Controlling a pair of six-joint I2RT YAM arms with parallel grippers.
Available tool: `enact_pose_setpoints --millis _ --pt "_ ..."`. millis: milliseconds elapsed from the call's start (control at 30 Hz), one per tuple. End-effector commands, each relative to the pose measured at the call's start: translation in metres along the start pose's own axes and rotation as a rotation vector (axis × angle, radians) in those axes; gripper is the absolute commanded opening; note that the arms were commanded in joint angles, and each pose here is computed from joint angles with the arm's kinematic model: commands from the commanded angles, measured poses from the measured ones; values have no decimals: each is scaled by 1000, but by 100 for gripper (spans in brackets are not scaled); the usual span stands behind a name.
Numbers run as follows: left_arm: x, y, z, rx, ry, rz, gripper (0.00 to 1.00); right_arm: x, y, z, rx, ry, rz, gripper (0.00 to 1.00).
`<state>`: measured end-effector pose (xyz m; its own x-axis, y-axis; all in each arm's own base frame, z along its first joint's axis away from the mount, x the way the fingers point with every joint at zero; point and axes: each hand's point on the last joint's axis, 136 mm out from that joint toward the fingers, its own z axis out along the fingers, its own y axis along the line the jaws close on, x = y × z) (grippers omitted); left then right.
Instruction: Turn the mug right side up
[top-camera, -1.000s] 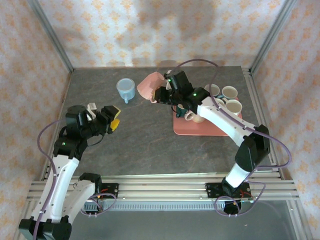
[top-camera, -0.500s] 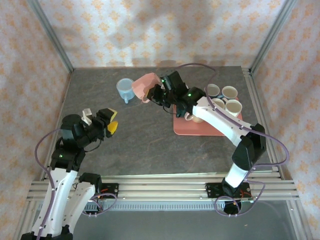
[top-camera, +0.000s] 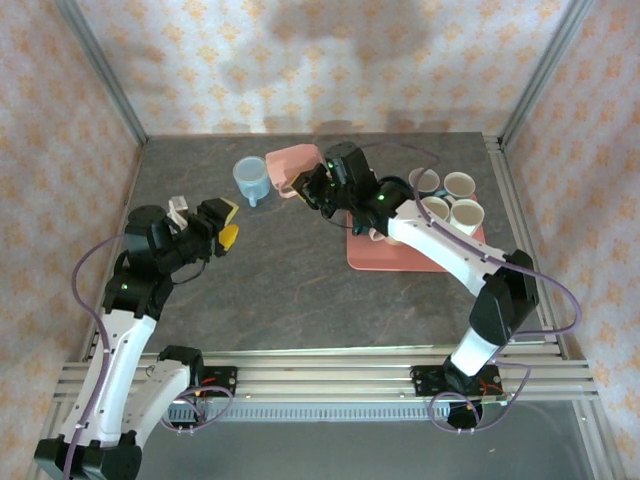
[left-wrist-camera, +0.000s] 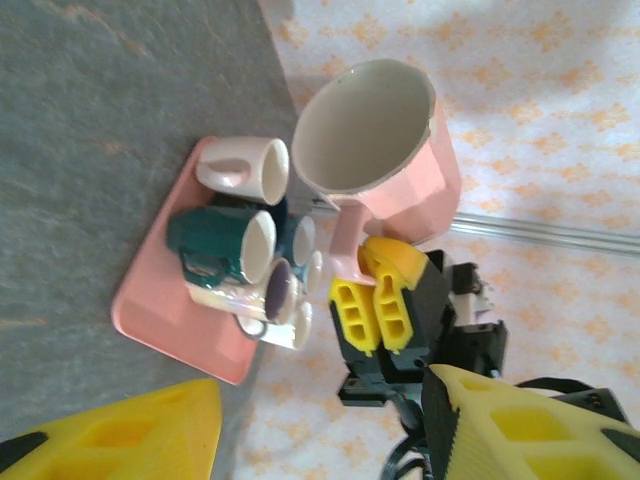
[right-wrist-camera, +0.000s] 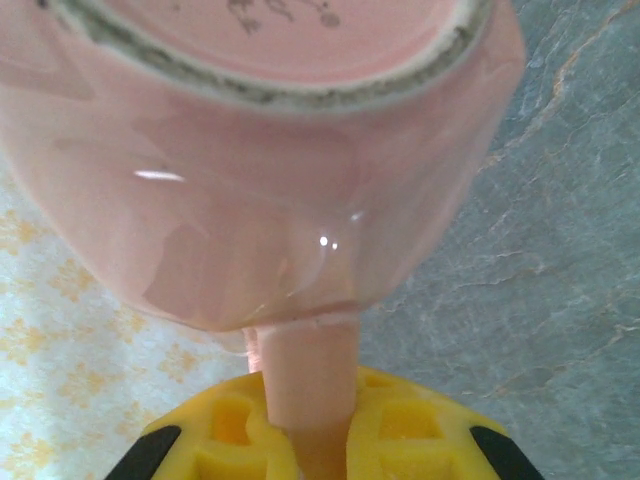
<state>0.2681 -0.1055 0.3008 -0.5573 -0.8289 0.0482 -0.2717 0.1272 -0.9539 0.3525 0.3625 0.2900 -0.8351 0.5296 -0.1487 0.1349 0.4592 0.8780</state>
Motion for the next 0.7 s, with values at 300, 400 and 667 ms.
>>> enact_pose_setpoints --millis 300,400,667 --pt "11 -30 24 182 1 -199 54 -4 86 -40 -377 -80 52 0" --pt "9 -38 28 202 -1 -202 53 0 90 -38 -395 -68 64 0" --pt "5 -57 36 231 -10 -138 50 15 102 -39 -429 -48 84 0"
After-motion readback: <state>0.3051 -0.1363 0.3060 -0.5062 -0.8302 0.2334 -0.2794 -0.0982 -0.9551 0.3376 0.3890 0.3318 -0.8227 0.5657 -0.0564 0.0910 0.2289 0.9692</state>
